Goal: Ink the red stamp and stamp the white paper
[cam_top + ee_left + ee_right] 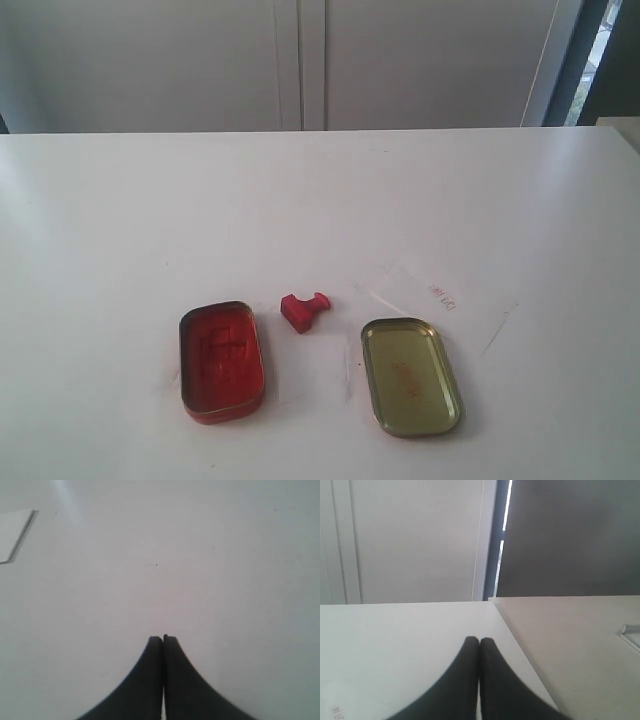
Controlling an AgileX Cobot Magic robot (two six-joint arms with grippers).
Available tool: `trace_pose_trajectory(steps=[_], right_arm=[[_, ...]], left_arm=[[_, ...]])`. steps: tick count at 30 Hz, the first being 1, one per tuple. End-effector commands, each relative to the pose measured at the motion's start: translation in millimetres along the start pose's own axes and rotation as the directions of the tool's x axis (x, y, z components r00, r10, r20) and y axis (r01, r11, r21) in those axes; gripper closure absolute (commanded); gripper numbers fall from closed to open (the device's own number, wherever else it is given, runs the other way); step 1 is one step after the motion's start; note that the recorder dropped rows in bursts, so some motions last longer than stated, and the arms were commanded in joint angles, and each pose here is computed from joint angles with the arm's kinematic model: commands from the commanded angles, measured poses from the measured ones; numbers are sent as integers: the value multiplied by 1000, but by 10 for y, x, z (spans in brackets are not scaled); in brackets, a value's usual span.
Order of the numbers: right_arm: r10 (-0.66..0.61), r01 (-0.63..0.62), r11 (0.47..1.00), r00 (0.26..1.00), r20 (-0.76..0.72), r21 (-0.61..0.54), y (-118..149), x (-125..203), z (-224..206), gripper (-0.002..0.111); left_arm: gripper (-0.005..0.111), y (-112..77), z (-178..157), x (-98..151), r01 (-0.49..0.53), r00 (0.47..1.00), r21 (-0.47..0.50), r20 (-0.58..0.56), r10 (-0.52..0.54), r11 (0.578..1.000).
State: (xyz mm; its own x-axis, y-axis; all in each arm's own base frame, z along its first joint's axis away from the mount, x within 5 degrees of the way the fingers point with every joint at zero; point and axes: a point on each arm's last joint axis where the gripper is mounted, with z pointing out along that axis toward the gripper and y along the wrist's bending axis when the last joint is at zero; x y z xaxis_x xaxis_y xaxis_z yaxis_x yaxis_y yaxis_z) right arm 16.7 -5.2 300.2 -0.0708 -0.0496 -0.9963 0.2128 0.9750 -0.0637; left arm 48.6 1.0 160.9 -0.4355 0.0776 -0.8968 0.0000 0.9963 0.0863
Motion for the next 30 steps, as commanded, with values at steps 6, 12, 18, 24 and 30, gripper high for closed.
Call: trace_pose_trajectory(steps=[6, 12, 18, 24, 30], right_arm=[[-10, 9, 1000, 995, -102, -6, 33, 435, 197, 108], [-12, 11, 1000, 990, -139, -11, 56, 736, 321, 108], [-12, 11, 1000, 989, -146, -11, 57, 756, 325, 108], [-18, 12, 999, 982, -188, -33, 81, 969, 381, 108], [-29, 15, 997, 981, -191, -74, 105, 1012, 391, 108]], left_arm=[[107, -8, 7, 29, -2, 1000, 9, -13, 2, 1000], [107, -8, 7, 29, -2, 1000, 9, -13, 2, 1000], [107, -8, 7, 29, -2, 1000, 9, -13, 2, 1000], [107, -8, 7, 29, -2, 1000, 9, -13, 2, 1000], [107, -8, 7, 29, -2, 1000, 9, -13, 2, 1000]])
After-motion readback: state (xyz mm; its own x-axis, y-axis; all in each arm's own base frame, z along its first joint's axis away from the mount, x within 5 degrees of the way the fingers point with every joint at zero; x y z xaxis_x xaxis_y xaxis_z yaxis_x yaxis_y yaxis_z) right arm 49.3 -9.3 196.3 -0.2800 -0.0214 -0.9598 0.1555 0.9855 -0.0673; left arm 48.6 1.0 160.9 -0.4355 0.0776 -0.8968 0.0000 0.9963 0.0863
